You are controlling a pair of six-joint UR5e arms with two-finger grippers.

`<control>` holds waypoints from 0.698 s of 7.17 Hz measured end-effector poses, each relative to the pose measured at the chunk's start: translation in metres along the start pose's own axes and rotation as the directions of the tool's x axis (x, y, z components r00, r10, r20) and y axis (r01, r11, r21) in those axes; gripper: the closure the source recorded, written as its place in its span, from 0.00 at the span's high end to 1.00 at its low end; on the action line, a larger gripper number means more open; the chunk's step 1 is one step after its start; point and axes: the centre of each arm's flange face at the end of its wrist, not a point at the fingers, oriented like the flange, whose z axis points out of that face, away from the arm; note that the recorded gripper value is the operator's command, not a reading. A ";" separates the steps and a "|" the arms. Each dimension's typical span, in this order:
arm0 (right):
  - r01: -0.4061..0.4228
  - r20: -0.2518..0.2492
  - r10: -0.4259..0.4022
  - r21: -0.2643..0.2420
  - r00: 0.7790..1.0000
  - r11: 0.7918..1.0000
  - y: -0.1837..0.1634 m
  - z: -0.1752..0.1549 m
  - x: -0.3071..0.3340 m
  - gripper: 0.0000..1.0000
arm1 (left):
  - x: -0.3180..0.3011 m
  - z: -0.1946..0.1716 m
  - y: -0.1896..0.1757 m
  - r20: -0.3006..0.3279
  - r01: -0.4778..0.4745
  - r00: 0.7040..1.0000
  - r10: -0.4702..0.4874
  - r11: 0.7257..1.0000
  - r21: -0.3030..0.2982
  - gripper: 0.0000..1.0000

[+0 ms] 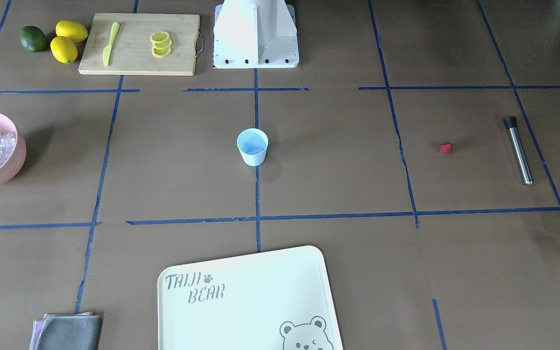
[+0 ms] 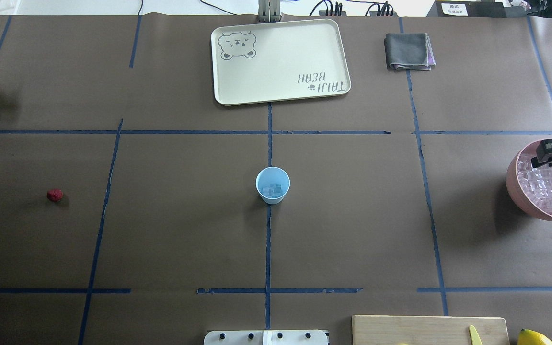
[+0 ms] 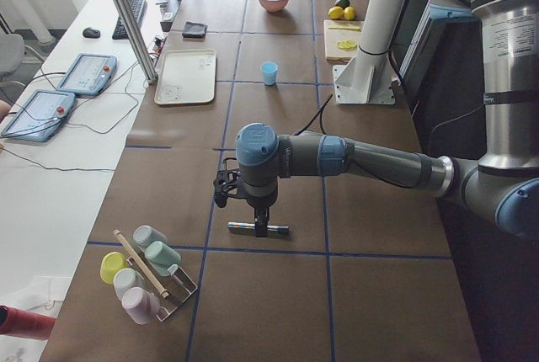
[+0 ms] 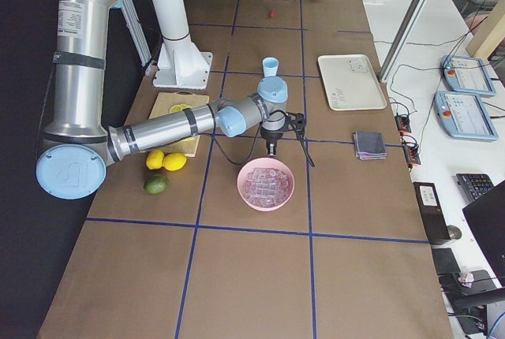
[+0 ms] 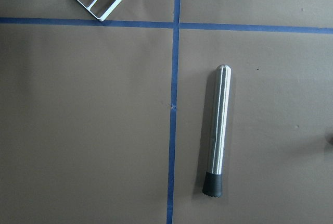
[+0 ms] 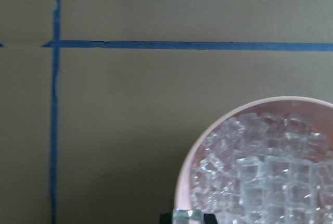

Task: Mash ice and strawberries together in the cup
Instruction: 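Carry the ice cube over the blue cup with the right gripper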

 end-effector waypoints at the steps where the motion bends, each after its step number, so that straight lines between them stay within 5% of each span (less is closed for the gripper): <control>1: -0.051 0.071 0.051 -0.009 0.996 0.999 0.007 -0.016 -0.036 0.00 | 0.000 0.000 0.000 0.000 -0.001 1.000 0.001 1.000 0.000 1.00; 3: -0.151 0.173 0.159 -0.062 0.972 0.987 0.012 -0.022 -0.144 0.00 | 0.001 0.000 0.000 -0.001 -0.001 1.000 0.001 1.000 0.000 1.00; 5: -0.236 0.220 0.251 -0.096 0.943 0.967 0.032 0.005 -0.281 0.00 | 0.001 0.000 0.000 -0.002 -0.002 1.000 0.002 1.000 0.001 1.00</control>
